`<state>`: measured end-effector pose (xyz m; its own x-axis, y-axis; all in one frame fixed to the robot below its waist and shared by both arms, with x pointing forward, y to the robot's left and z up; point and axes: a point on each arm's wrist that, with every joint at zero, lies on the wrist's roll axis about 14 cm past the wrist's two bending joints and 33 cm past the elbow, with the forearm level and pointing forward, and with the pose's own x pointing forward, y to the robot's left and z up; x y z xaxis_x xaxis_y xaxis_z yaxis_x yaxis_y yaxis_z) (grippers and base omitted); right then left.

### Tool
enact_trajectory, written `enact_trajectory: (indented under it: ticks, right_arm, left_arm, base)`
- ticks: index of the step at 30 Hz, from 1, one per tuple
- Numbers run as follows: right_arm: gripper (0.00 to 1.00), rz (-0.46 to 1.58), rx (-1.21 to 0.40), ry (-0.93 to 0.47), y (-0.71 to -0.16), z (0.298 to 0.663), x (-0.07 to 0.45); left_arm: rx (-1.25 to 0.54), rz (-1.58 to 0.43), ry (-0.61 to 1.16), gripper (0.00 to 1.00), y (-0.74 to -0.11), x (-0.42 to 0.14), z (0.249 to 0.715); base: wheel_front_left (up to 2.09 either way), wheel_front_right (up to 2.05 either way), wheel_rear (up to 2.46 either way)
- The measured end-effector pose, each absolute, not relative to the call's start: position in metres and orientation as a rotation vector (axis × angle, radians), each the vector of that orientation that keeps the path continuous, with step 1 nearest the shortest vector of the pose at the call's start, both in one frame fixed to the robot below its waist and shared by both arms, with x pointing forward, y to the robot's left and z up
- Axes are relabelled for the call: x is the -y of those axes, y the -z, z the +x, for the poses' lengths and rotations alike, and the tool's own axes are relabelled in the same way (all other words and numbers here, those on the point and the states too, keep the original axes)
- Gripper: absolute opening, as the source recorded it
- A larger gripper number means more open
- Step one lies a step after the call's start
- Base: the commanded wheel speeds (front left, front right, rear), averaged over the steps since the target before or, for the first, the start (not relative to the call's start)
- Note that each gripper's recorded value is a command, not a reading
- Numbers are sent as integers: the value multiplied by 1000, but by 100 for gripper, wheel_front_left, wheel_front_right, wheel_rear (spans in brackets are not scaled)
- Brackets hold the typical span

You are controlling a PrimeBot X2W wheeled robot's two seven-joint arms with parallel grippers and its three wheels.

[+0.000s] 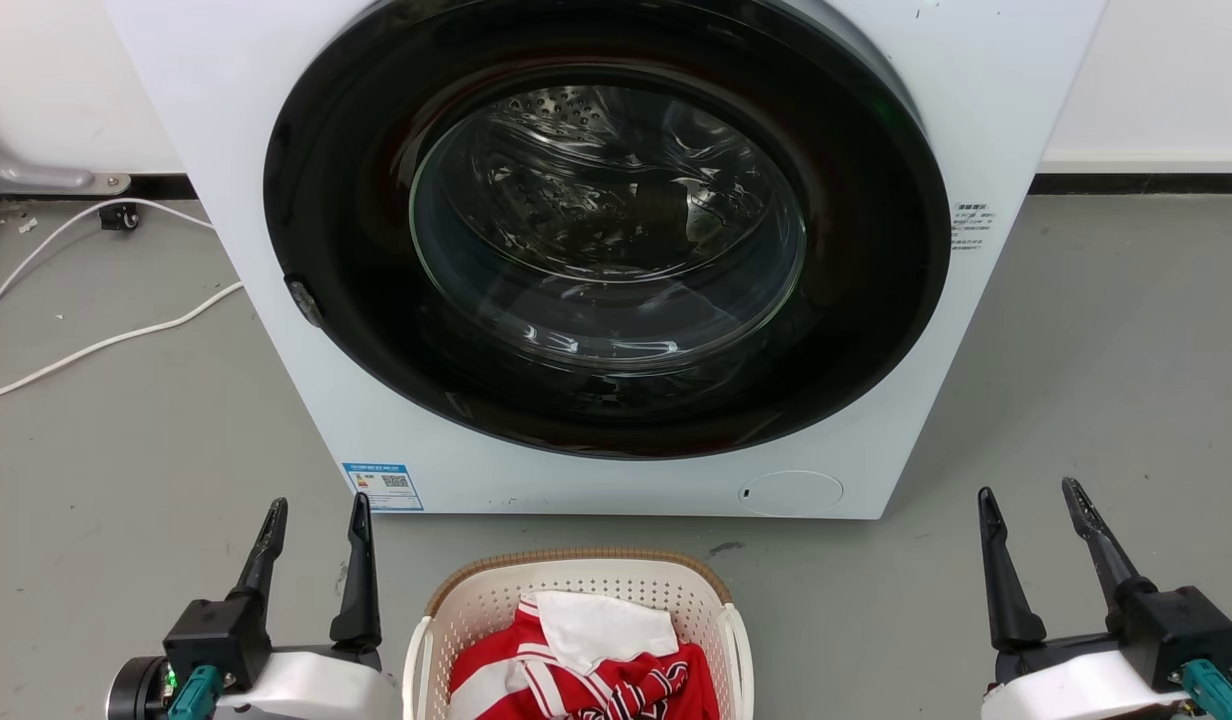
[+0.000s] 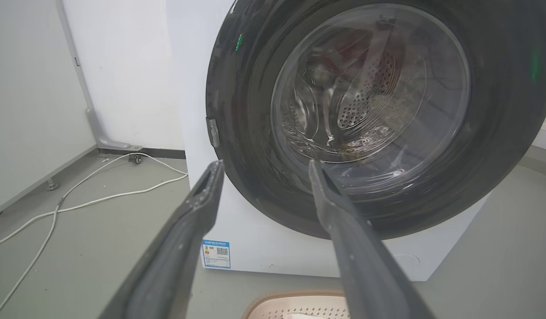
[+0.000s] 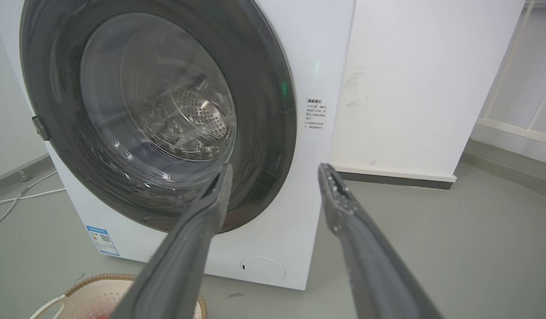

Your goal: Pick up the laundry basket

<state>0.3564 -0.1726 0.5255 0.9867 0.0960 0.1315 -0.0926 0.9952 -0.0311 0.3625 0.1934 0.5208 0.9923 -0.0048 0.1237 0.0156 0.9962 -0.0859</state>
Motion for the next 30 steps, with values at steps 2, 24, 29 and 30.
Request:
enact_trajectory:
  ticks: [2, 24, 29, 30]
  right_arm:
    - [100, -32, 136, -95, -526, 356, 173]
    - [100, 18, 133, -76, -522, 355, 178]
    - [100, 22, 133, -79, -522, 355, 177]
    - [100, 22, 132, -80, -522, 355, 177]
  left_arm:
    - [125, -74, 13, 100, -521, -193, 363]
    - [117, -41, 15, 100, -517, -193, 360]
    - [116, -41, 14, 100, -517, -194, 360]
    - [115, -41, 14, 100, -517, -194, 360]
  base:
    - [0, 0, 0]
    - [0, 0, 0]
    - [0, 0, 0]
    - [0, 0, 0]
